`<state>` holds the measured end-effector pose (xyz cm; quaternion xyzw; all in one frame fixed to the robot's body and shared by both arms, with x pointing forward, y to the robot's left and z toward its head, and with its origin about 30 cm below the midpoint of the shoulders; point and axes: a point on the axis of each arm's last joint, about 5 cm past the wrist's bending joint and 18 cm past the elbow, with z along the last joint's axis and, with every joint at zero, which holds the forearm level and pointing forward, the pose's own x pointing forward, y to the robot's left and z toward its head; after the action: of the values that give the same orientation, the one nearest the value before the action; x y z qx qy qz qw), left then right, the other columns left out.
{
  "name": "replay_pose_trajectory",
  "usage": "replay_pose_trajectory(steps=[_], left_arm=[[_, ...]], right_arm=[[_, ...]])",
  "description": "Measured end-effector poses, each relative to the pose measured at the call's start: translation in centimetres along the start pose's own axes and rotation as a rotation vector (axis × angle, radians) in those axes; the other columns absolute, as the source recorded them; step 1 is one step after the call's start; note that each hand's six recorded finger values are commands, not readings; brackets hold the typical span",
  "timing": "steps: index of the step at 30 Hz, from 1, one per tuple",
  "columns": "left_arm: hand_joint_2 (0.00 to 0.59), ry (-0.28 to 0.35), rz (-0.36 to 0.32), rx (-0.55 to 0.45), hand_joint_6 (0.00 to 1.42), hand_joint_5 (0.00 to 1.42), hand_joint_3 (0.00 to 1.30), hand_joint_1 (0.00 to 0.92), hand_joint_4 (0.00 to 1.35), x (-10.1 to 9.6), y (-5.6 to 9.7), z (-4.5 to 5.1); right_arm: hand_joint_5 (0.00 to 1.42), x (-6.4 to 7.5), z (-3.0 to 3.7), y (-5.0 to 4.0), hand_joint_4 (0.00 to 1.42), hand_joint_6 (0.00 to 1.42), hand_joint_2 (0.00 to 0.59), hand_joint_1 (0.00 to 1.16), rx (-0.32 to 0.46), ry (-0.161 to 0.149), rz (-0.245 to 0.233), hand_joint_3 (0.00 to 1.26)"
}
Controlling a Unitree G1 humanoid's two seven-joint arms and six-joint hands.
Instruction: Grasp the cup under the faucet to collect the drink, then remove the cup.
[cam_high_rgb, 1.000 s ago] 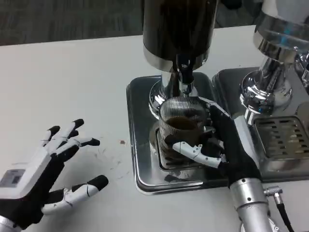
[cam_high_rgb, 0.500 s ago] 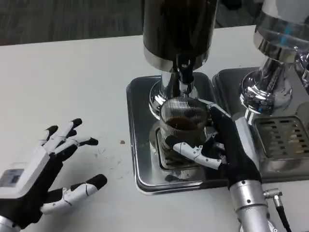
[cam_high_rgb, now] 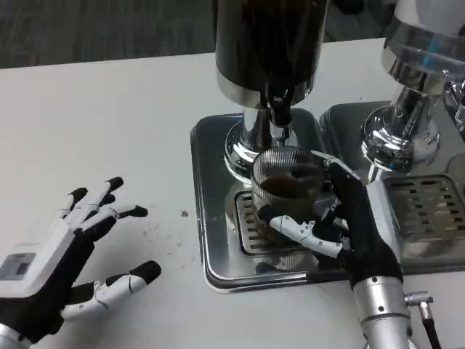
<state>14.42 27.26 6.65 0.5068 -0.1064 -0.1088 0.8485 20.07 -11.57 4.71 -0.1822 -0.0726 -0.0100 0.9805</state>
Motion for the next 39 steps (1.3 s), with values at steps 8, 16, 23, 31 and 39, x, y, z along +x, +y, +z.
replay_pose_trajectory(steps=[8, 16, 23, 31, 39], left_arm=[[0.152, -0.012, -0.008, -0.002, 0.0, 0.11, 0.27, 0.046, 0.0, 0.5, 0.0, -0.01], [0.148, -0.021, -0.018, -0.018, 0.0, 0.11, 0.25, 0.043, 0.0, 0.7, -0.4, 0.1], [0.148, -0.021, -0.019, -0.02, 0.0, 0.11, 0.25, 0.042, 0.0, 0.7, -0.5, 0.05], [0.148, -0.027, -0.015, -0.018, 0.0, 0.11, 0.25, 0.042, 0.0, 1.1, -0.3, -0.04], [0.148, -0.033, -0.029, -0.022, 0.0, 0.11, 0.25, 0.042, 0.0, 1.1, -0.4, -0.08]], right_arm=[[0.91, -0.4, 0.1, -0.34, 0.6, 1.28, 0.136, 0.94, -0.023, -0.019, -0.006, 0.43], [0.91, -0.4, 0.07, -0.41, 0.6, 1.29, 0.136, 0.94, -0.024, -0.017, -0.02, 0.44], [0.92, -0.5, 0.06, -0.37, 0.61, 1.29, 0.136, 0.94, -0.027, -0.017, -0.029, 0.45], [0.92, -0.6, 0.0, -0.32, 0.62, 1.3, 0.136, 0.94, -0.032, -0.015, -0.053, 0.45], [0.91, -1.2, -0.19, -0.35, 0.62, 1.3, 0.136, 0.94, -0.056, -0.03, -0.076, 0.46]])
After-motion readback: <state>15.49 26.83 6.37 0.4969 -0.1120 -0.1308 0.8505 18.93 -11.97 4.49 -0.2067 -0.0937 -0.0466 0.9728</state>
